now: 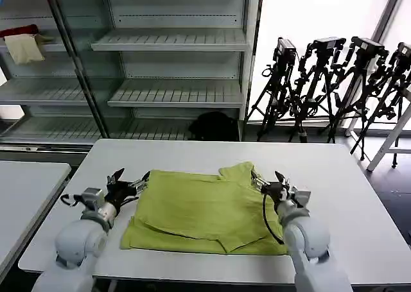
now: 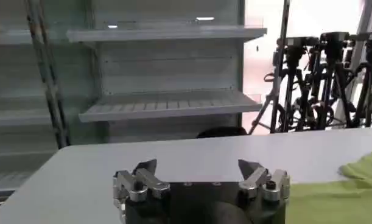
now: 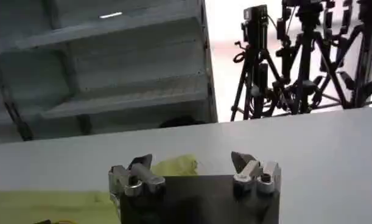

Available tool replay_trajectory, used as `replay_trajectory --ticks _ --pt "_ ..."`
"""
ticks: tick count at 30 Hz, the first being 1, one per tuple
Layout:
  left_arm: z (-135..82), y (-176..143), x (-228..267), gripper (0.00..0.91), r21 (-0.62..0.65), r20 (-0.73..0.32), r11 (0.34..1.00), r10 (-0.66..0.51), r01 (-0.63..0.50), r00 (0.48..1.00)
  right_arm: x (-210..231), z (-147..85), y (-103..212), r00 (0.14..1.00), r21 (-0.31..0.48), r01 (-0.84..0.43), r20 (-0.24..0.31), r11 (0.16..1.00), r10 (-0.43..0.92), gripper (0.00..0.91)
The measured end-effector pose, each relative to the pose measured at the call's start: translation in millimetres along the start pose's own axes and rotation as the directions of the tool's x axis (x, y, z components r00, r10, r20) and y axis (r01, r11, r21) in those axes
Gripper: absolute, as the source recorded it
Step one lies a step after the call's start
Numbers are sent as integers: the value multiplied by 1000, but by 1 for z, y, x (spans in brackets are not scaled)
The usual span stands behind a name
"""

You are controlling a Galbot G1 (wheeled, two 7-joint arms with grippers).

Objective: Fold and organize the clothes.

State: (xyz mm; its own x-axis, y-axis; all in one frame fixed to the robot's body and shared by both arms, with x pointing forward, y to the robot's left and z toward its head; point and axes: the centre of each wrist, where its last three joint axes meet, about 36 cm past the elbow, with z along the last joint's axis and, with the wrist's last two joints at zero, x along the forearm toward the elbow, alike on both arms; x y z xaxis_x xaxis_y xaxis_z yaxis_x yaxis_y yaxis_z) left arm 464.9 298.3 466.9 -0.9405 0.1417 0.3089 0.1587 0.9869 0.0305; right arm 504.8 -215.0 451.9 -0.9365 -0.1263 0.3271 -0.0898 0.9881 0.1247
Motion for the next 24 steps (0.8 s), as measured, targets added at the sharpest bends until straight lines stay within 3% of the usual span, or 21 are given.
replay_trajectory --ticks 10,24 --pt "1 12 -62 907 -36 -84 999 18 -21 996 -43 5 4 998 24 -19 -61 1000 20 907" --pt "10 19 -80 877 -55 -137 998 25 -32 990 -59 10 7 995 46 -33 -92 998 37 907"
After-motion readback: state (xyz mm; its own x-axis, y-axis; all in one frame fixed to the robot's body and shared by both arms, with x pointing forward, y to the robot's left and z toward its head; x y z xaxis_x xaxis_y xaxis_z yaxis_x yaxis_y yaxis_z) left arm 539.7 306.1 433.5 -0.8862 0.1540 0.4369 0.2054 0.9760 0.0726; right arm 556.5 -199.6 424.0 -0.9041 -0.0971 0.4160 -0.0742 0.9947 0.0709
